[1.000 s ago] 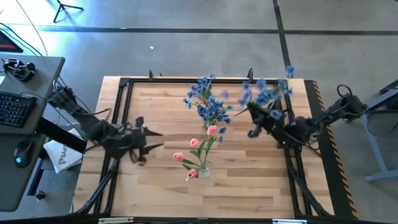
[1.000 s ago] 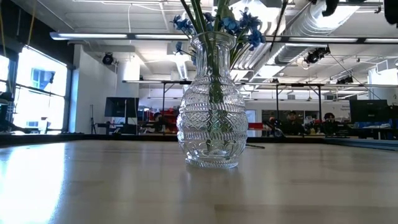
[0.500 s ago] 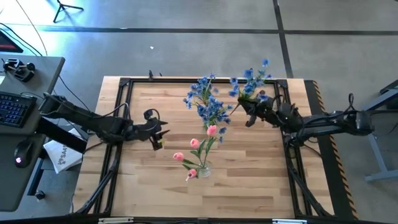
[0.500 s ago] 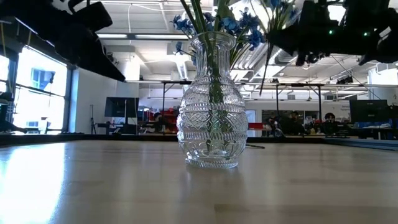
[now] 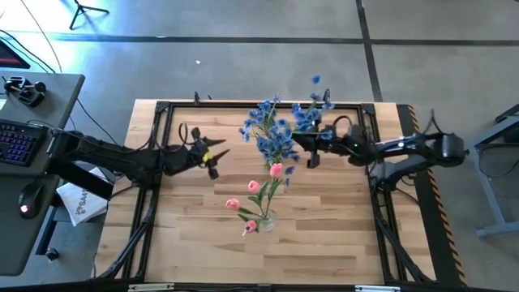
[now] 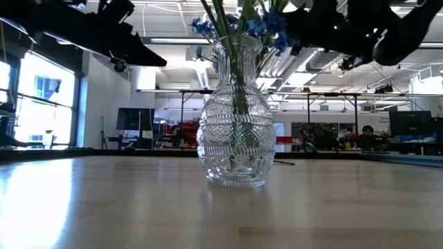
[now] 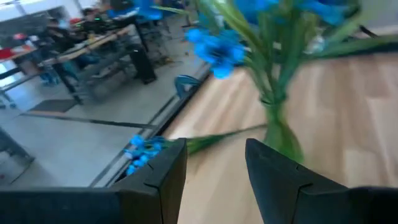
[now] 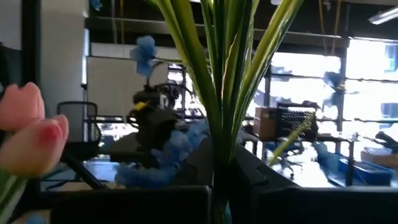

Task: Sort flowers into vase by color
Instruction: Put the bottom blue flowers into the green vase

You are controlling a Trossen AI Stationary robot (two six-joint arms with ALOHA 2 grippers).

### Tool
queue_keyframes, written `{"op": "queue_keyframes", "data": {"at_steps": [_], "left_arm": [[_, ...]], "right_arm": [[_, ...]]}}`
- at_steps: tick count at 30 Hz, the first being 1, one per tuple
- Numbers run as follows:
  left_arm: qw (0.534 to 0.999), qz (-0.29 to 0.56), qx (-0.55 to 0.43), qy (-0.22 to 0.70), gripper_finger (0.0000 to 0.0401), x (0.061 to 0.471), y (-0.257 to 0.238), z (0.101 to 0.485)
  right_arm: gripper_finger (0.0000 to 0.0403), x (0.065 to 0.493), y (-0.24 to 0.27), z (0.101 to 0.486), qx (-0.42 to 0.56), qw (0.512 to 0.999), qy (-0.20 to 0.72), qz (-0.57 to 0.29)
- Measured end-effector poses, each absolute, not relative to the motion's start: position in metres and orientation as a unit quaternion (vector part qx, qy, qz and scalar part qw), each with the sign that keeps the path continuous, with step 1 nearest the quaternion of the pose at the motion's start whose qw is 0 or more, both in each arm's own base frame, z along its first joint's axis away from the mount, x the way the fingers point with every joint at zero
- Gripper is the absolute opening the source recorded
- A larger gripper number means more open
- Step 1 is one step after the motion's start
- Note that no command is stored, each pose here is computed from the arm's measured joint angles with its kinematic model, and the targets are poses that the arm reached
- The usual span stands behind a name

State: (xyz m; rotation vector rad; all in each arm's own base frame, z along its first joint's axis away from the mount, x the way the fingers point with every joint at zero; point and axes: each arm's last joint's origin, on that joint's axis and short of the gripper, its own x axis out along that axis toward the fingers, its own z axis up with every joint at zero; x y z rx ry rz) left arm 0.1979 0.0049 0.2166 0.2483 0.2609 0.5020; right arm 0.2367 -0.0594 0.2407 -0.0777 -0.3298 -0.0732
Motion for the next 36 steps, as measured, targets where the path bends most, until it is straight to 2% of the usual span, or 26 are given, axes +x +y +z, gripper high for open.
{"op": "queue_keyframes", "data": {"at_steps": [6, 10, 18, 30, 33, 36], "left_arm": [[0.964, 0.201, 0.105, 0.138, 0.0154, 0.202, 0.016, 0.211], [0.968, 0.16, 0.097, 0.166, 0.0154, 0.209, 0.016, 0.199], [0.967, 0.133, 0.065, 0.206, 0.0154, 0.224, 0.015, 0.174], [0.977, 0.113, 0.054, 0.17, 0.0154, 0.239, 0.014, 0.166], [0.978, 0.114, 0.053, 0.164, 0.0154, 0.241, 0.014, 0.166], [0.979, 0.114, 0.053, 0.161, 0.0154, 0.241, 0.014, 0.166]], "right_arm": [[0.0005, 0.259, -0.064, 0.238, -0.034, 0.988, -0.153, -0.001], [0.0005, 0.264, -0.065, 0.232, -0.038, 0.991, -0.131, -0.01], [0.0005, 0.267, -0.067, 0.22, -0.058, 0.995, -0.079, -0.032], [0.0007, 0.268, -0.068, 0.204, -0.039, 0.998, 0.002, -0.04], [0.0025, 0.268, -0.069, 0.2, -0.023, 0.998, 0.025, -0.053], [0.0067, 0.268, -0.069, 0.197, -0.016, 0.998, 0.038, -0.053]]}}
